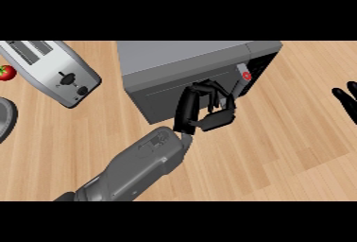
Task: Pick up the milk, place it into the microwave and close the microwave
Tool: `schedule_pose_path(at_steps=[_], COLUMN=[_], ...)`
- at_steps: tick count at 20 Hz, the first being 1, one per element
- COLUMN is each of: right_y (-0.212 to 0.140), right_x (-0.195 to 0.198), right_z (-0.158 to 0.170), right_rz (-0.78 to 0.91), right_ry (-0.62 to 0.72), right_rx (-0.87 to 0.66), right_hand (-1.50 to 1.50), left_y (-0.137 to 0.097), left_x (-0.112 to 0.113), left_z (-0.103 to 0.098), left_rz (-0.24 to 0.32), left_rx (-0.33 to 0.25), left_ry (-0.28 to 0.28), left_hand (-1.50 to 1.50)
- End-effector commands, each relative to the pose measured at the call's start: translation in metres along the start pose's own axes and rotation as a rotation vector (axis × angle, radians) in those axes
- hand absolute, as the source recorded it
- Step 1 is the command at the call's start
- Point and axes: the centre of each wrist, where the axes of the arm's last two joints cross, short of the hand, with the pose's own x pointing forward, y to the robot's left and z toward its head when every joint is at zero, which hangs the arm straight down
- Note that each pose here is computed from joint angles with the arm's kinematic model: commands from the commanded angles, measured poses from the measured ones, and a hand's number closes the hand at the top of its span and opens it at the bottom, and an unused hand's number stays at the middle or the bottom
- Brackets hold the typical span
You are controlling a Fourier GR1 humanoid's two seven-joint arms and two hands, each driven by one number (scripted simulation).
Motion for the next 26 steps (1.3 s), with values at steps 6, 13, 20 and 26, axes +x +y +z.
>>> schedule_pose_path(at_steps=[6, 13, 20, 26], right_y=[-0.006, -0.012, -0.013, -0.018], right_x=[0.012, 0.021, 0.027, 0.033], right_z=[-0.007, -0.011, -0.010, -0.012], right_rz=[0.002, 0.002, -0.003, -0.007], right_ry=[-0.006, -0.024, -0.004, -0.010], right_rx=[0.002, -0.004, 0.005, 0.012], right_hand=[-1.50, -1.50, -1.50, -1.50], left_y=[0.008, 0.009, 0.011, 0.010], left_x=[0.007, 0.005, 0.000, 0.000], left_z=[-0.026, -0.027, -0.024, -0.025], left_rz=[0.002, 0.003, 0.014, 0.012], left_rx=[0.048, 0.064, 0.079, 0.082], left_ry=[-0.028, -0.050, -0.048, -0.062], left_hand=[1.50, 1.50, 1.50, 1.50])
